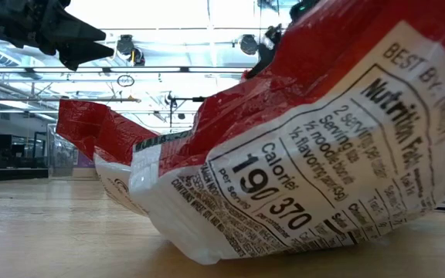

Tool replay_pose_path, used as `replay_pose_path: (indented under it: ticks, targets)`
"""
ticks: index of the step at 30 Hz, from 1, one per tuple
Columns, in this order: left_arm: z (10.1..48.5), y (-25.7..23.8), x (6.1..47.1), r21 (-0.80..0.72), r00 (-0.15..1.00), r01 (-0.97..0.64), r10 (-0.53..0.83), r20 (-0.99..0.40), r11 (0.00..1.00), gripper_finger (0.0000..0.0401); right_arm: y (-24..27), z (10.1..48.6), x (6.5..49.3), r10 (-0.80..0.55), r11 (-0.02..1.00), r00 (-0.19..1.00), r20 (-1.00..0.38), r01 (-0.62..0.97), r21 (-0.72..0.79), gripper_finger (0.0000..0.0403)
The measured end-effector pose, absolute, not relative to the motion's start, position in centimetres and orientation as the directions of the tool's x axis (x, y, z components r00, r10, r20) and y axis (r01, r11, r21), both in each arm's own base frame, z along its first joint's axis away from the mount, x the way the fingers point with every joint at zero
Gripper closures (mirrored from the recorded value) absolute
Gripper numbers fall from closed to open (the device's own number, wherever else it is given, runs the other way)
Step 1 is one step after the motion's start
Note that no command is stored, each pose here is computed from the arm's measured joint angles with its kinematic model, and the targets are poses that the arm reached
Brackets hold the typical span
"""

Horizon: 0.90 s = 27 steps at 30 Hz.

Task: Pick & Place Food Item
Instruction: Put the orange noodle pack into the top right transparent bin

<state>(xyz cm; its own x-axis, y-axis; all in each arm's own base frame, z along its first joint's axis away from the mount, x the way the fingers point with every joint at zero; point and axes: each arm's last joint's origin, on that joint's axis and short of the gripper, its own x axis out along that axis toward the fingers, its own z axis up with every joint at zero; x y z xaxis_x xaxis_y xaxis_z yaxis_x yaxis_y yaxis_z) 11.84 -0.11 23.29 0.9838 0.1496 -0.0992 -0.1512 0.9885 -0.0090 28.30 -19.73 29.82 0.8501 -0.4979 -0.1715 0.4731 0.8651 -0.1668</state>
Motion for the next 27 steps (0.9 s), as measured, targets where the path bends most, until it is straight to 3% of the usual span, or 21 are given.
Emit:
replay_pose_path:
  ticks: [12,19,27]
  targets:
    - [23.3,-0.1,11.8,-0.009,0.984,-0.151,0.149,-0.099,0.989,0.0149,-22.2,23.3,31.9,-0.459,0.842,0.789,-0.409,0.238,-0.485,0.0403]
    - [23.3,-0.1,11.8,-0.009,0.984,-0.151,0.149,-0.099,0.988,0.0148,-22.0,21.6,32.5,-0.434,0.829,0.766,-0.475,0.134,-0.542,0.0403]
    - [23.3,-0.1,11.8,-0.009,0.984,-0.151,0.150,-0.099,0.988,0.0133,-21.5,21.5,32.8,-0.428,0.838,0.767,-0.477,0.141,-0.526,0.0385]
